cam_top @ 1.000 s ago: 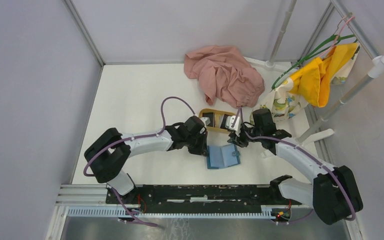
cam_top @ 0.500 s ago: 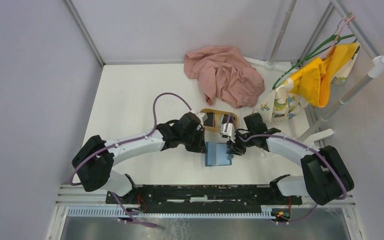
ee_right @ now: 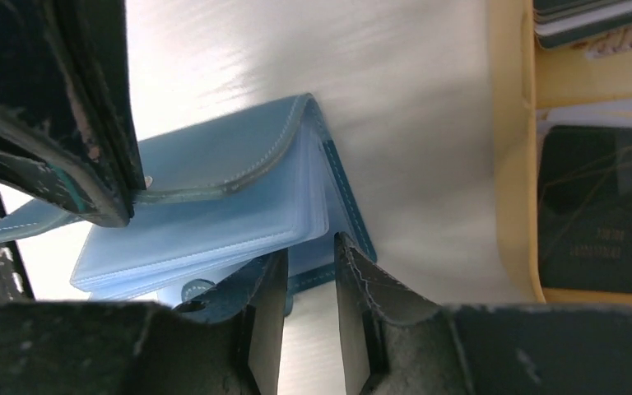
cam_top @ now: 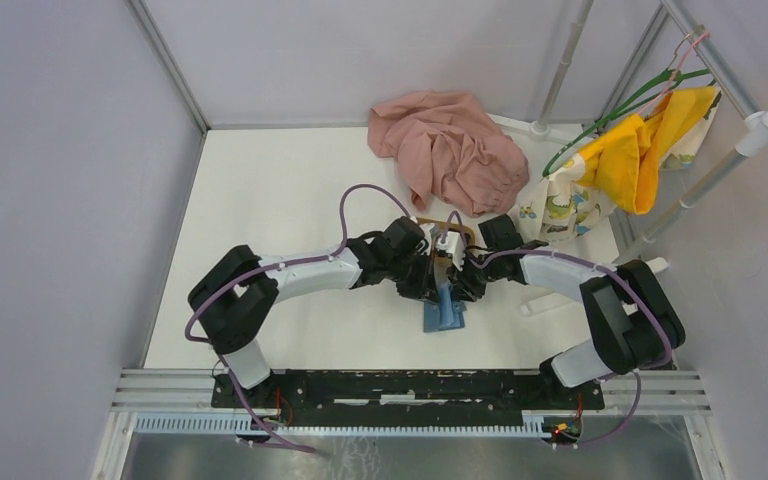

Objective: Put the credit cards into the card holder
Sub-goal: Open the card holder at the center of the board.

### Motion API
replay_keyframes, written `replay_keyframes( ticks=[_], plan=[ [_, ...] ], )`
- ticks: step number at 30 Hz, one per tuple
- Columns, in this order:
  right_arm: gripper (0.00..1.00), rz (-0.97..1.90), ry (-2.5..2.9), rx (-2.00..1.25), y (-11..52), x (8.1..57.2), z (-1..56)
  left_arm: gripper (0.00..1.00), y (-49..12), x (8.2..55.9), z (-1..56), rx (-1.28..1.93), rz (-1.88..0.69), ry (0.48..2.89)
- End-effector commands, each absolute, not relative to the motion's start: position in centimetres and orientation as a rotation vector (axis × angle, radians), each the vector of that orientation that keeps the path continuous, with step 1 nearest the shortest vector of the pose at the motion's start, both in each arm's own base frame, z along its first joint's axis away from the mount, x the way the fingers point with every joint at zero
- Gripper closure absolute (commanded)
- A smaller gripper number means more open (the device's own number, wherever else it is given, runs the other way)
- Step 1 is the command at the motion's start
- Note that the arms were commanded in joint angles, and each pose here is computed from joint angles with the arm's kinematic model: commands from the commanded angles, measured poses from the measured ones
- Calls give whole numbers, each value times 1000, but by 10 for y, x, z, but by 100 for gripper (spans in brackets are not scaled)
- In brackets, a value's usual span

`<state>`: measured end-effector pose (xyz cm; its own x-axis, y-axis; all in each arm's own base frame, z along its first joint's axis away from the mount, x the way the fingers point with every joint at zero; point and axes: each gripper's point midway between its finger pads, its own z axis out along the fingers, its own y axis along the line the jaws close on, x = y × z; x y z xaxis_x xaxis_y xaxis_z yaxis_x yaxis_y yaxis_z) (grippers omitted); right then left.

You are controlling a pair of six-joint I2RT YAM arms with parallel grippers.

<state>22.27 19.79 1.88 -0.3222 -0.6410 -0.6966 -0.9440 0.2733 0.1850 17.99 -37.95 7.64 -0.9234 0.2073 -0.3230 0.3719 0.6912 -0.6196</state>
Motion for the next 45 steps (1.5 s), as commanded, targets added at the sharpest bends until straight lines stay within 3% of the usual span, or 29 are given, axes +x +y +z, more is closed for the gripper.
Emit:
replay_keyframes(
  ticks=[1,6,11,24,28,34,45],
  plan=[
    [66,680,2064,-1419,183,234,27,98,-387,178,68,445,-1111,2663],
    [63,542,1890,-1431,178,246,63,98,-375,176,50,417,-1069,2692],
    [59,766,1625,-1529,202,211,86,98,-371,172,50,408,-1088,2675],
    [62,814,1803,-1628,211,197,34,98,-357,162,53,341,-1143,2621],
    [61,836,1726,-1647,217,199,56,98,-358,157,65,340,-1218,2586],
    [59,1065,1419,-1625,237,161,89,98,-369,154,90,353,-1333,2528],
    [64,886,1737,-1559,230,191,38,98,-370,157,106,343,-1408,2487]
  ],
)
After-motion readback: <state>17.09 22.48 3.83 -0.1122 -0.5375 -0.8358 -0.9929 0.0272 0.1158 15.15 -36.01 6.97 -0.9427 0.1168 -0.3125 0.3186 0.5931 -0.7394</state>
